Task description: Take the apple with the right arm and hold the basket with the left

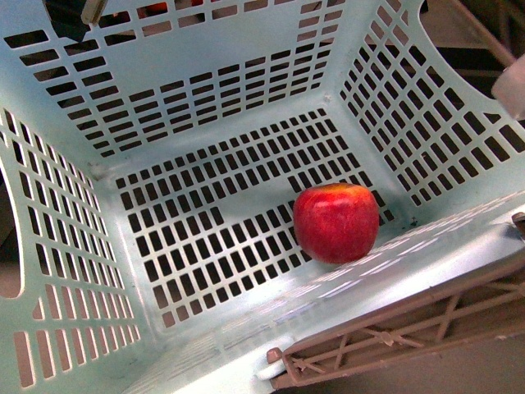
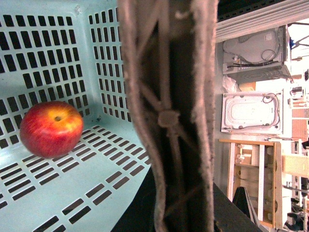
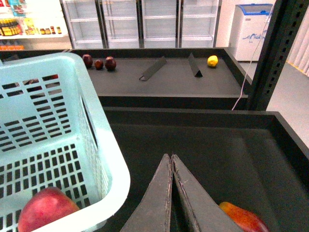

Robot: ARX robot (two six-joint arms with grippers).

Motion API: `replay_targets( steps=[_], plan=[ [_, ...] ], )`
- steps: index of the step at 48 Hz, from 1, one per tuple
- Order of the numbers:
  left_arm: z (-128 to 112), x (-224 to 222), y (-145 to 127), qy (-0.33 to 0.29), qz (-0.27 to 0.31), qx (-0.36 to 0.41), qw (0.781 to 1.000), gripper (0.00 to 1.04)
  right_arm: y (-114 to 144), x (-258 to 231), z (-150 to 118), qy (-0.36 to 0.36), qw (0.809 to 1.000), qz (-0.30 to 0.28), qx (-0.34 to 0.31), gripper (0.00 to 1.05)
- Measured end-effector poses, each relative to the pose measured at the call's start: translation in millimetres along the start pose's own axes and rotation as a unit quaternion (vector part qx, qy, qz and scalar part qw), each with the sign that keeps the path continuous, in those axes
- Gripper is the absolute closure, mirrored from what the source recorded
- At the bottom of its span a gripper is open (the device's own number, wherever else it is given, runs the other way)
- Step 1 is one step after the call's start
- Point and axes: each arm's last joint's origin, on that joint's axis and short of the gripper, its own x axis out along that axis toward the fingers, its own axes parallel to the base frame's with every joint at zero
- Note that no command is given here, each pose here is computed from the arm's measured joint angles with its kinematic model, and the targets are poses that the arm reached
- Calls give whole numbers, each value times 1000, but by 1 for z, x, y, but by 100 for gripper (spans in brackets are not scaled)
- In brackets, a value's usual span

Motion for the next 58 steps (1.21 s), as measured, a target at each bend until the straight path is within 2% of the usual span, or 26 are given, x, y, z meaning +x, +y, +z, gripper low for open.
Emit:
replay_targets(
  steps=[42, 58],
  plan=[
    [0, 0, 0, 2, -1, 0, 1000, 98, 0, -17, -4, -12, 1000, 0, 0, 102],
    [0, 0, 0, 2, -1, 0, 1000, 98, 0, -17, -4, -12, 1000, 0, -1, 46]
  ],
)
